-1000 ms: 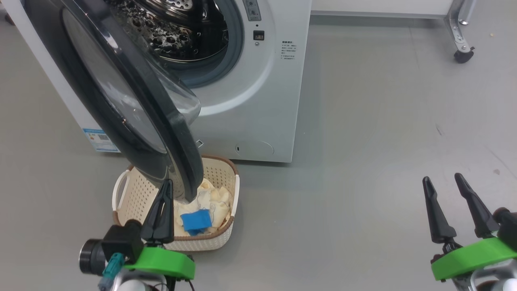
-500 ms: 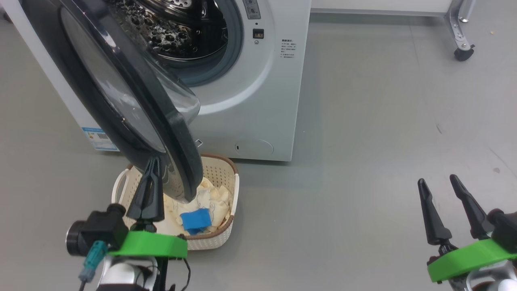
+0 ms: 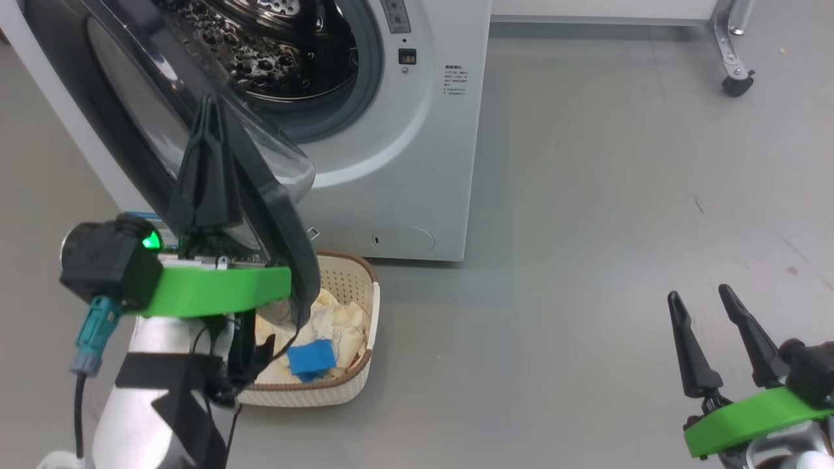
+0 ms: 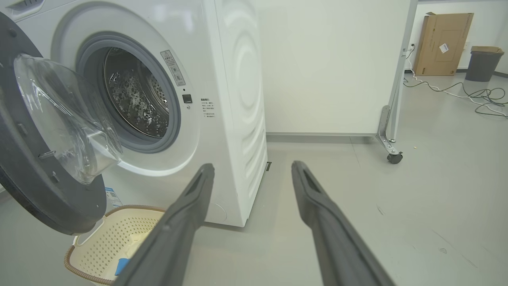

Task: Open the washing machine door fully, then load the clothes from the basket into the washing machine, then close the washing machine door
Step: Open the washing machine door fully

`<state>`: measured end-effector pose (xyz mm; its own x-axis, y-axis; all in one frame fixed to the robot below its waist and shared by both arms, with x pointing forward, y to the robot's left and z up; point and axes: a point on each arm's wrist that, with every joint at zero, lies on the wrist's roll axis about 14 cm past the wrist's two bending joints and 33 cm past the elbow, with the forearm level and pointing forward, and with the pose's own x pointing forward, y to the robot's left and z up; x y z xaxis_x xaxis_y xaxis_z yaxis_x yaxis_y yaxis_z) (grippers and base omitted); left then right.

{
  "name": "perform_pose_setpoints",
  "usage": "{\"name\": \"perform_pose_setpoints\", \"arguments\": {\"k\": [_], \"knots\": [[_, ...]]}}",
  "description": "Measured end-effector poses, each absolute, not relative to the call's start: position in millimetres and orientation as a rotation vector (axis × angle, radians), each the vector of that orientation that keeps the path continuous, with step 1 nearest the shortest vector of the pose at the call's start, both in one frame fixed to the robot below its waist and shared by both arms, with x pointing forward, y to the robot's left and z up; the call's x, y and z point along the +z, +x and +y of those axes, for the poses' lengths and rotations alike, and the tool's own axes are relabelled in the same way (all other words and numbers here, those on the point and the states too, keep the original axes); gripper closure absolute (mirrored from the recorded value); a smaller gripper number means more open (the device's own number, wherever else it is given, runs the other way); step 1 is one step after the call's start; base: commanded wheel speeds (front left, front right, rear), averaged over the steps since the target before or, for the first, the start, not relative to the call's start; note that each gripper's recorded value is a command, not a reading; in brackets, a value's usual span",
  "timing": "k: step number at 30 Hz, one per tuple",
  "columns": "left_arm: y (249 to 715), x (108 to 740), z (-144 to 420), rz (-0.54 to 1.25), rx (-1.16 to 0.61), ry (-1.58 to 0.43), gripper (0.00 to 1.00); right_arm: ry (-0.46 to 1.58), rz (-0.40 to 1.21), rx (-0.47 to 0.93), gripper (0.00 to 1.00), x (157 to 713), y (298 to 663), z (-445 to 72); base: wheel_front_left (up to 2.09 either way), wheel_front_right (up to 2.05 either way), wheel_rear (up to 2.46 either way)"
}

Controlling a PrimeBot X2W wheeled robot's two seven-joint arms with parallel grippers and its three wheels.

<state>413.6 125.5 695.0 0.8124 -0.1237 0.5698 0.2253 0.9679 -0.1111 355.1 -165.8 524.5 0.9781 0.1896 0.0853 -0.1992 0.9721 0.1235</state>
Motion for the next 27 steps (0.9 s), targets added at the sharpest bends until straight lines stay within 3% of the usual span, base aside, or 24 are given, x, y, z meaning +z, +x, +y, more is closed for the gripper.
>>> {"name": "perform_pose_setpoints", "arguments": {"k": [6,14,27], "knots": [[416,722,102,-0.640,-0.260,-0.159,1.00,0.163,-0.082,0.181,0.00,525,352,-169,0.00,0.00,0.00],[422,703,62,-0.522,-0.376,-0.151,1.00,0.165,-0.080,0.171,0.00,524,348,-171,0.00,0.00,0.00],[440,593,22,-0.085,-0.477,-0.159,1.00,0.171,-0.079,0.145,0.00,519,347,-177,0.00,0.00,0.00]]}}
